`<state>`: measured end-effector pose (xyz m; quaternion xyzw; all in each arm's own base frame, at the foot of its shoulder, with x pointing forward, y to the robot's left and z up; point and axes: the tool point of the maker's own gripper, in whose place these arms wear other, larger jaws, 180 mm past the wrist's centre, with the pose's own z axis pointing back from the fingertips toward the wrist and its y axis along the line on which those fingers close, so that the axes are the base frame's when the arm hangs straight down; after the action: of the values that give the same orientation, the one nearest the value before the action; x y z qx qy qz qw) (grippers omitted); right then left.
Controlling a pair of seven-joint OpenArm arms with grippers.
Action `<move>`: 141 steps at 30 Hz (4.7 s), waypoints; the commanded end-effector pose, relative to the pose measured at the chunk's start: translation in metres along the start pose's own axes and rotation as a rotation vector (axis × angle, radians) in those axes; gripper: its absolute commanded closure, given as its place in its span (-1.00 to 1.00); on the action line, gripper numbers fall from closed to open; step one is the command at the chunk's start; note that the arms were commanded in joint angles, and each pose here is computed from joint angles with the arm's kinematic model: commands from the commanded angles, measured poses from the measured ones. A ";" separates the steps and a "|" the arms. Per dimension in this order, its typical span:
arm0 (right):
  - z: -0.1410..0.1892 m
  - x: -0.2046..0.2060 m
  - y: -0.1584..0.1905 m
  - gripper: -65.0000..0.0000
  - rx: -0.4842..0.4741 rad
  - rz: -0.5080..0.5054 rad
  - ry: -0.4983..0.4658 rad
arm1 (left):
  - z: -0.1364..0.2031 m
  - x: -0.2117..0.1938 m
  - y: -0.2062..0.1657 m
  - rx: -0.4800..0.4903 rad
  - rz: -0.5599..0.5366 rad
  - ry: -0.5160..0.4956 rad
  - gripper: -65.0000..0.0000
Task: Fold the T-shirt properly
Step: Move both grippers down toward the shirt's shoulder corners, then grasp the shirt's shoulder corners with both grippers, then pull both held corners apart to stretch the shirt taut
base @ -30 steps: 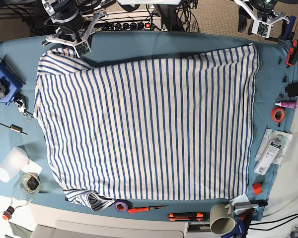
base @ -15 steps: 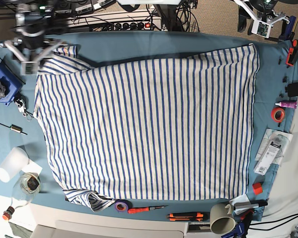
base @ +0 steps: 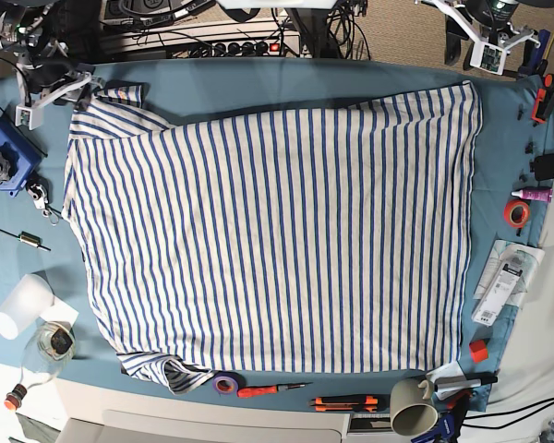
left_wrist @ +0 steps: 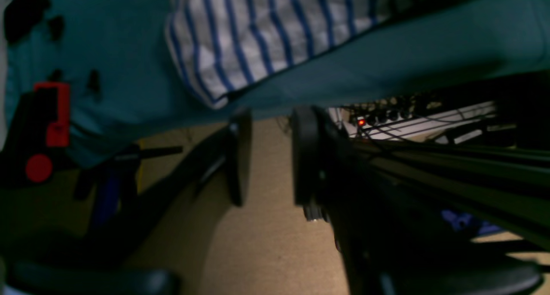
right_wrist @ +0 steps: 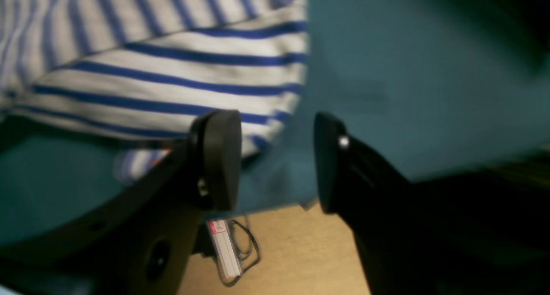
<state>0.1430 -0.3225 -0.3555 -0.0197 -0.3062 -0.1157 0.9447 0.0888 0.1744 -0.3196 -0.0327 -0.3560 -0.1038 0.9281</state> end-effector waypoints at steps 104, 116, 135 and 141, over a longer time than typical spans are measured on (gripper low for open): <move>-0.039 -0.034 0.005 0.74 0.187 -0.134 0.110 | -0.106 -0.020 0.051 0.055 0.331 0.167 1.00; -0.029 -0.006 0.016 1.00 0.228 -0.049 0.027 | -0.098 -0.006 0.045 0.033 0.304 0.154 1.00; 0.049 0.061 -0.022 1.00 0.007 0.062 -0.186 | -0.058 0.008 0.055 0.166 0.115 0.150 1.00; 0.074 0.053 -0.051 1.00 -0.049 0.008 -0.183 | -0.046 -0.006 0.069 0.199 0.157 0.192 1.00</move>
<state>0.1268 -0.3690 -0.2777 -0.0384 -0.3733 -0.1252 0.9184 0.1306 0.2291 -0.3625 0.0241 -0.2663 0.0049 0.9636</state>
